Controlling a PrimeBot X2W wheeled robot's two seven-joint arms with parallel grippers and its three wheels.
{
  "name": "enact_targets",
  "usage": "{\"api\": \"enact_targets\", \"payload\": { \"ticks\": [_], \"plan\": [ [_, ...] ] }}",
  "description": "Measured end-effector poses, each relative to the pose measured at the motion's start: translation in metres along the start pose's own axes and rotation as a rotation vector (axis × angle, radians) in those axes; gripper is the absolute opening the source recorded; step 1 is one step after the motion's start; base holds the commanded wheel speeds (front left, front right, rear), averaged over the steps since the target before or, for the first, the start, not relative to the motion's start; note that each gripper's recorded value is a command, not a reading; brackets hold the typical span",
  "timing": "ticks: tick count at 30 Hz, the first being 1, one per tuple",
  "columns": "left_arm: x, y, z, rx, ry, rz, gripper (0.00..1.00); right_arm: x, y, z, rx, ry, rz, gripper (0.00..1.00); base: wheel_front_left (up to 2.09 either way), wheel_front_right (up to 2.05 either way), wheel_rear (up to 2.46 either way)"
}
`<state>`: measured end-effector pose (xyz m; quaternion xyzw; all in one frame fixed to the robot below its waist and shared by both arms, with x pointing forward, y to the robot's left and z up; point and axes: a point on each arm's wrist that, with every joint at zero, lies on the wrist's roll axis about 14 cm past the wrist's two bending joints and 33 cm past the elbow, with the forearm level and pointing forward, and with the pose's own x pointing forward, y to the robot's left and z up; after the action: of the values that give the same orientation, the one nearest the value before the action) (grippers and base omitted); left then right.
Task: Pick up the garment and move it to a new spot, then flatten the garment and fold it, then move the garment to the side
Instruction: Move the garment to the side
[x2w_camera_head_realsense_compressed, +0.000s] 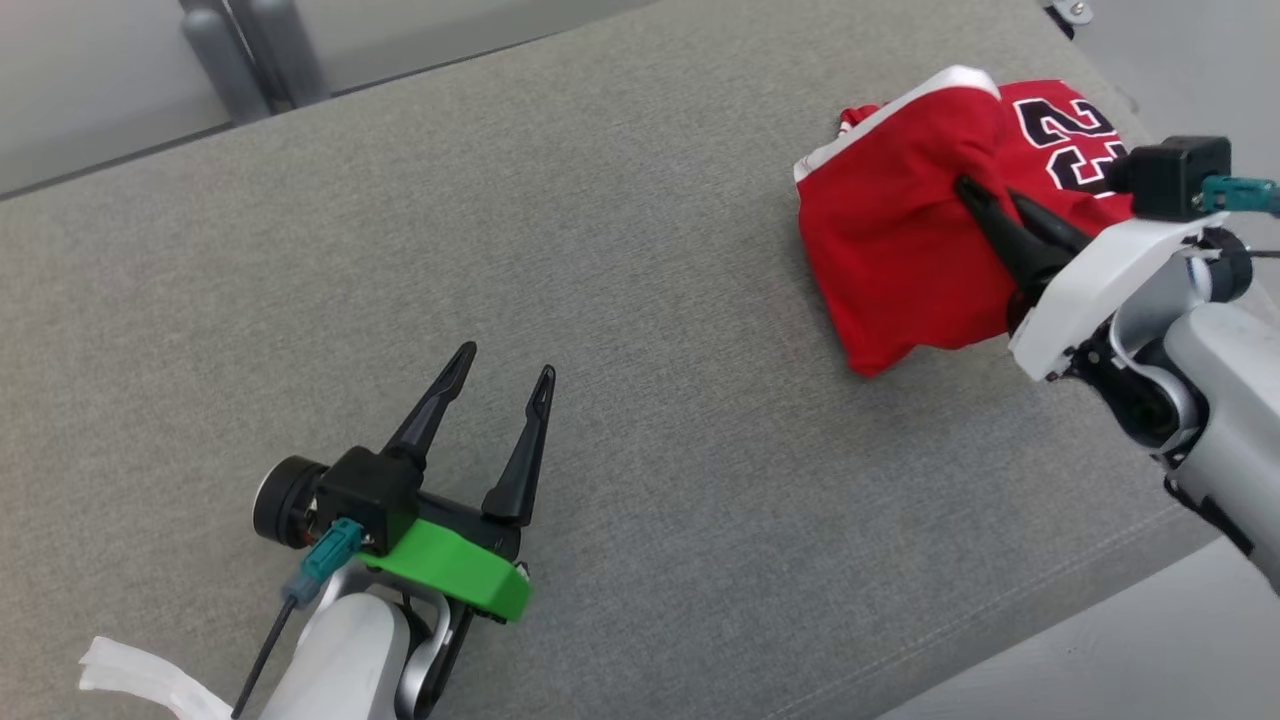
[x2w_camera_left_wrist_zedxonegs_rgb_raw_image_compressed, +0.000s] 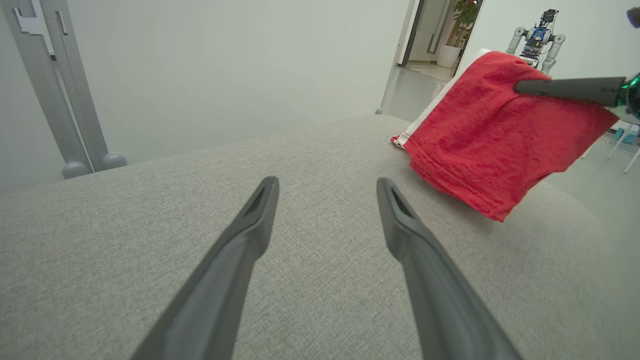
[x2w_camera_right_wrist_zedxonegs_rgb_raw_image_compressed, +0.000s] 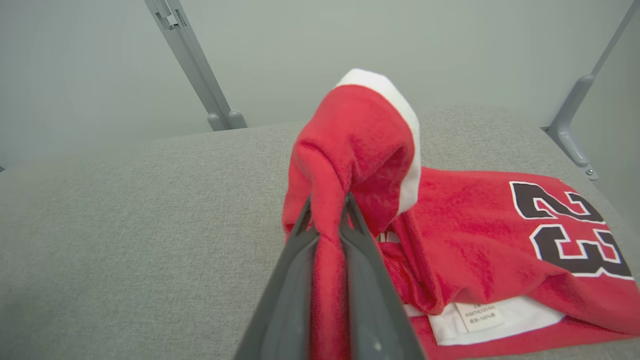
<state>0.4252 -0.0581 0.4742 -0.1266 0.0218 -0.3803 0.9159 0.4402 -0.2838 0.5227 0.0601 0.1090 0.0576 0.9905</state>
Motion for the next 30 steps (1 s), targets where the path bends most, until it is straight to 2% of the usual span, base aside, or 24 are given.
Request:
{"api": "enact_targets", "payload": {
  "ticks": [8,13,21,30],
  "plan": [
    [-0.012,0.033,-0.017,-0.011,0.041,0.078,1.0,0.035,0.034,0.016,-0.031,0.025,0.174,0.0,0.0,0.0,0.0],
    [-0.018,0.048,-0.023,-0.012,0.054,0.111,1.0,0.048,0.034,0.003,-0.07,0.092,0.202,0.0,0.0,0.0,0.0],
    [-0.021,0.066,-0.034,-0.019,0.074,0.148,1.0,0.055,-0.017,-0.034,-0.157,0.223,0.096,0.0,0.0,0.0,0.0],
    [-0.025,0.08,-0.048,-0.025,0.108,0.173,1.0,0.064,-0.066,-0.032,-0.215,0.222,-0.018,0.0,0.0,0.0,0.0]
  ]
}}
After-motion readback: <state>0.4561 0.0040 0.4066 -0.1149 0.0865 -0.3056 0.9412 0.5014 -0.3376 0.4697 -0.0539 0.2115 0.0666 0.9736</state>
